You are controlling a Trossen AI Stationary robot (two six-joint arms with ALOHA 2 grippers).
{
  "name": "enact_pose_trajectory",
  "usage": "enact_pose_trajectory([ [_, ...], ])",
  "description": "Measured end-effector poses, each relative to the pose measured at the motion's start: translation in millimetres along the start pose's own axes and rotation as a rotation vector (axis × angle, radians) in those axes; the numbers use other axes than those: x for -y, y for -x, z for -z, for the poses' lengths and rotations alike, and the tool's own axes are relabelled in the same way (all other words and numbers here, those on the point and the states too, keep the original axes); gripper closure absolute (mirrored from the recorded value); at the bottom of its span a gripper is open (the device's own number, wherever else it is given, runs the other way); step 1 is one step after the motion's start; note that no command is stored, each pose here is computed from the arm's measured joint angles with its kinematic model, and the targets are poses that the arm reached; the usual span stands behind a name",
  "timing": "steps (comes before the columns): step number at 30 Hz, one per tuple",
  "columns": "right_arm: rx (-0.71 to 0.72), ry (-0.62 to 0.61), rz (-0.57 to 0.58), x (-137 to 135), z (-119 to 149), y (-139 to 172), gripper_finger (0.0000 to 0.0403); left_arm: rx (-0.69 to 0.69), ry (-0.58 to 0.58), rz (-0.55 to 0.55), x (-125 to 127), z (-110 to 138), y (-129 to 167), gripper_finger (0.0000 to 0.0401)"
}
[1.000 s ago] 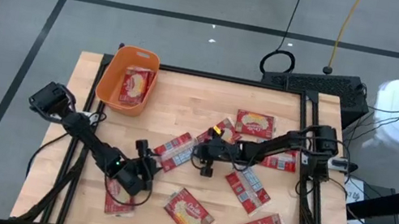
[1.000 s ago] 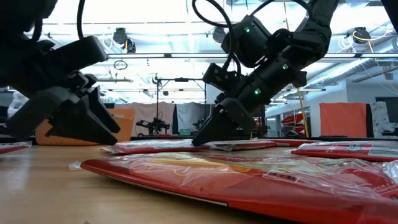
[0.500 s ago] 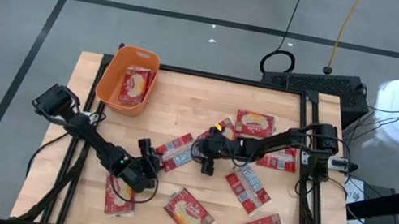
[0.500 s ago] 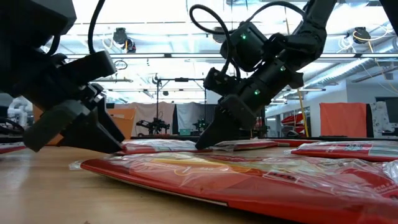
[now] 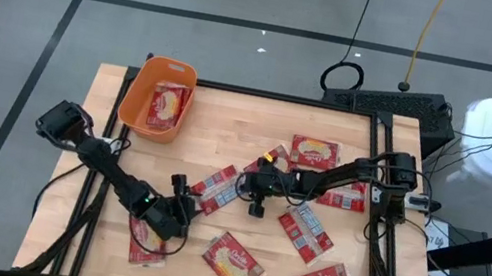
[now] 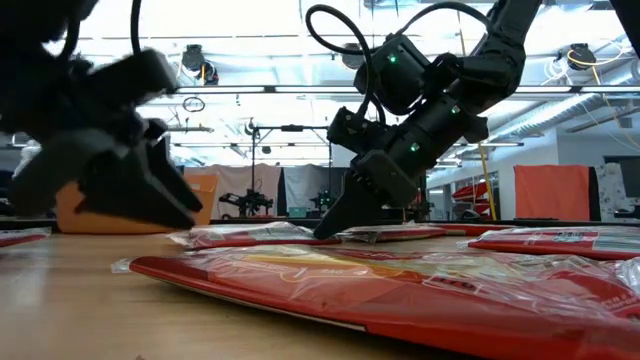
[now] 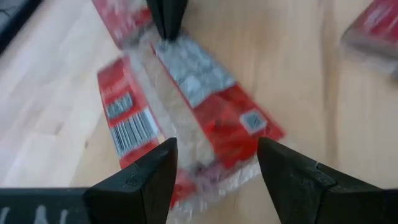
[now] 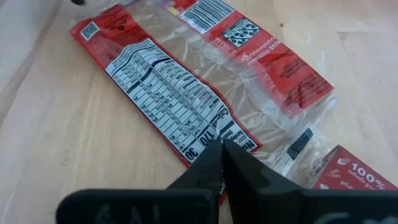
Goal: Sort popcorn bags into baskets
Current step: Put the red popcorn bag into the orange bin
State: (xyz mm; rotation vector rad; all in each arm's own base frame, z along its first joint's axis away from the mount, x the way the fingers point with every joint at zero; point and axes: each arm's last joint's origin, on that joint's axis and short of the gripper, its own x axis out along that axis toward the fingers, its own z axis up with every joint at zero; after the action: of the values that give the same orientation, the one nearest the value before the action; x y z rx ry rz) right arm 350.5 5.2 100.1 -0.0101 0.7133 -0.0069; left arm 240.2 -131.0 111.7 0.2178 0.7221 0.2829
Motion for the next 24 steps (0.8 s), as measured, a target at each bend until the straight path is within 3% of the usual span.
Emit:
enact_pose_trajectory([
  [5,0.015,-0.011,-0.001,0,-3,3,0.04,0.021,-0.03,0.023,1,-4,7,0.0174],
  [12,0.051,0.012,0.011,1,-16,18,0.0402,-0.075,-0.125,0.031,0,8,9,0.0174],
  [18,0.057,0.005,0.205,9,-17,19,0.0399,-0.15,-0.181,0.031,-5,13,6,0.0174],
  [24,0.02,-0.008,0.216,20,-9,11,0.0402,-0.168,-0.233,0.018,-10,13,2,0.0174],
])
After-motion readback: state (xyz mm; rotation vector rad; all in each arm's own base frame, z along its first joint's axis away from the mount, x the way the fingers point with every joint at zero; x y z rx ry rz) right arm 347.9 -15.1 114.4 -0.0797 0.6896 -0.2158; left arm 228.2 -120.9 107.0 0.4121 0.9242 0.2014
